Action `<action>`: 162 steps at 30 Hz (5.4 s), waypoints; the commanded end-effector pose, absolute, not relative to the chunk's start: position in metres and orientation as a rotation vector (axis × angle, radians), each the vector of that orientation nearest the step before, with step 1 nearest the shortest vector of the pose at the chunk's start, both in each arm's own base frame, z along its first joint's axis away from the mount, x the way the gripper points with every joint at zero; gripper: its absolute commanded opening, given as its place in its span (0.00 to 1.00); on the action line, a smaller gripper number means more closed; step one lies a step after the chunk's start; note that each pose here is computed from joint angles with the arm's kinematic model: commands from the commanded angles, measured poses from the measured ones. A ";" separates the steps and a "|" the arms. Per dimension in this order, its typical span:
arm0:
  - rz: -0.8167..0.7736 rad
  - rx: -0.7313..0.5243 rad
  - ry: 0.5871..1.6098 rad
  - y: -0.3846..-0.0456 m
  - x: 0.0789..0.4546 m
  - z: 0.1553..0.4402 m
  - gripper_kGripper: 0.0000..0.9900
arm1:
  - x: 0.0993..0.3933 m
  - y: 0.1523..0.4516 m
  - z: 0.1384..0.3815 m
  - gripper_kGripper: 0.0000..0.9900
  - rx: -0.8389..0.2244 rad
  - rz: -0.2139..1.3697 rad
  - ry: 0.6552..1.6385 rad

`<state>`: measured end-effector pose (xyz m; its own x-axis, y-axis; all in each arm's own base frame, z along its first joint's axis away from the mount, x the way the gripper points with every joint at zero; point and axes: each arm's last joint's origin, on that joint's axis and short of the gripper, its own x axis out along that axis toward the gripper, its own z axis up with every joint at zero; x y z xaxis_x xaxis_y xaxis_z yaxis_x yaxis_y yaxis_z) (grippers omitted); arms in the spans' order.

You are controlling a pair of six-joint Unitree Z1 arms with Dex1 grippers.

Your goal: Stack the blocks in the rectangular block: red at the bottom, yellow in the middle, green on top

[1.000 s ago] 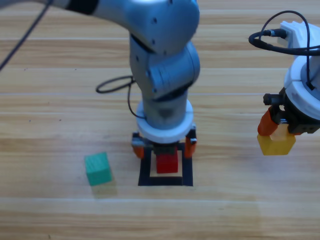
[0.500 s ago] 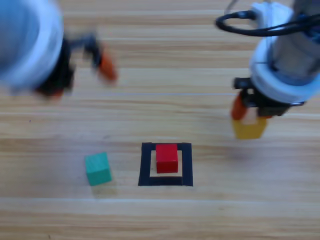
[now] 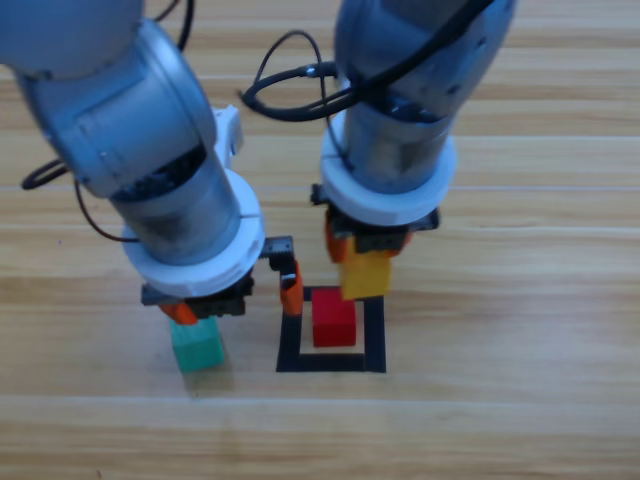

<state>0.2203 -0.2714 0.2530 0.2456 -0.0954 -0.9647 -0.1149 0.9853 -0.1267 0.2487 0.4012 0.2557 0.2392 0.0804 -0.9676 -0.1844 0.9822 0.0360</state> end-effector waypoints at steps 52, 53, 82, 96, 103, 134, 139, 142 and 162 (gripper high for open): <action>0.037 -0.329 1.197 -0.096 0.159 0.320 0.93 | 0.246 0.446 0.191 0.00 -0.187 0.126 1.351; 0.037 -0.329 1.199 -0.096 0.158 0.320 0.93 | 0.246 0.446 0.191 0.00 -0.188 0.125 1.352; 0.019 -0.347 1.201 -0.098 0.160 0.317 0.93 | 0.250 0.454 0.190 1.00 -0.173 0.159 1.351; 0.052 -0.403 1.223 -0.129 0.206 0.299 0.92 | 0.181 0.337 0.345 1.00 0.014 0.339 1.036; 0.134 -0.360 1.308 -0.191 0.262 0.247 0.92 | 0.125 0.207 0.334 1.00 0.100 0.455 0.888; 0.207 -0.308 1.331 -0.240 0.261 0.218 0.93 | 0.130 0.222 0.289 1.00 -0.058 0.504 0.971; 0.209 -0.309 1.342 -0.231 0.251 0.225 0.95 | 0.130 0.222 0.289 1.00 -0.059 0.504 0.969; 0.235 -0.307 1.365 -0.231 0.245 0.221 0.95 | 0.130 0.222 0.289 1.00 -0.060 0.504 0.970; 0.321 -0.243 1.454 -0.260 0.260 0.165 0.95 | 0.132 0.221 0.286 1.00 -0.092 0.475 0.948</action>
<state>0.2586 -0.2496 0.1863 0.1302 0.0375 -0.9908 -0.3681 0.9297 -0.0132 0.1277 0.2184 0.3014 0.4890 0.3955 -0.7774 -0.4330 0.8838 0.1773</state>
